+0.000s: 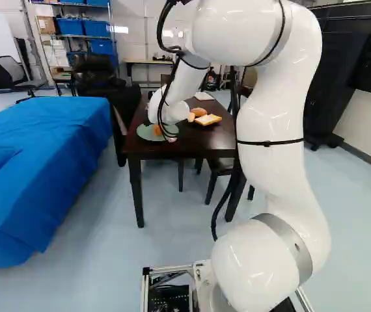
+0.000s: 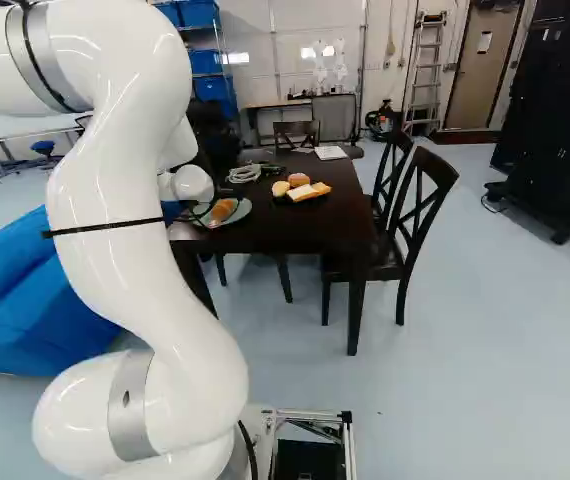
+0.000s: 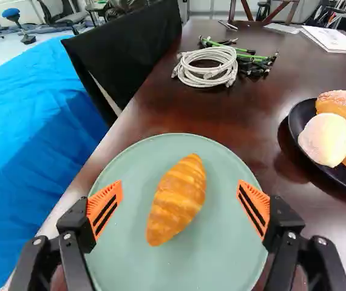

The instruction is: Move the croissant to the empty plate

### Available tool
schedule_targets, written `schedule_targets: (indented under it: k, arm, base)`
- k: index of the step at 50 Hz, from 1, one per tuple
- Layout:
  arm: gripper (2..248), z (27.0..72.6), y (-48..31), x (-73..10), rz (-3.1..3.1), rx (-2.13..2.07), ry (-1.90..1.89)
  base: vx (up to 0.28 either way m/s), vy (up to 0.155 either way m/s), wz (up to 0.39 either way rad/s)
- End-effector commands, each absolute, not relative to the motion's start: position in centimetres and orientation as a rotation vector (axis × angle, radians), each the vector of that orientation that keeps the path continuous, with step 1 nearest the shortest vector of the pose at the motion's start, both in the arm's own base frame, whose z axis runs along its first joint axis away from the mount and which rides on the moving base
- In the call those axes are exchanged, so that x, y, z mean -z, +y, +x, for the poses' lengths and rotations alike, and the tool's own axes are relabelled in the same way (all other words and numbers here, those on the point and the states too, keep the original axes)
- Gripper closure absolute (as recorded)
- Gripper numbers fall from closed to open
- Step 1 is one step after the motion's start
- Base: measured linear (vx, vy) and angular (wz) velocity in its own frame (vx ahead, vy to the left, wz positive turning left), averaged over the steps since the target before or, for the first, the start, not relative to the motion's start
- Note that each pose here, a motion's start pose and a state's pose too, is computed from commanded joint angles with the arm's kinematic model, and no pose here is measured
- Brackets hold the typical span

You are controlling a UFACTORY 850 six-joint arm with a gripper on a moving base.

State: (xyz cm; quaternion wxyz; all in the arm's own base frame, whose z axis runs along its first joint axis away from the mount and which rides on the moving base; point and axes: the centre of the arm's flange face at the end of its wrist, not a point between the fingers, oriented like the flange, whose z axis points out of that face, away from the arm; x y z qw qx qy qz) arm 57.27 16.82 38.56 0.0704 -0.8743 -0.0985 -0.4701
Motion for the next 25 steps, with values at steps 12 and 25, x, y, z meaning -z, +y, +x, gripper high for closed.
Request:
schedule_targets:
  k: [12, 25]
  arm:
    - [3, 56.9, 16.0, -39.9, -2.632, 1.422, -0.275]
    - [3, 56.5, 14.5, -41.4, -2.632, 1.443, -0.231]
  base:
    - [0.0, 0.0, 0.0]
    - [0.0, 0.0, 0.0]
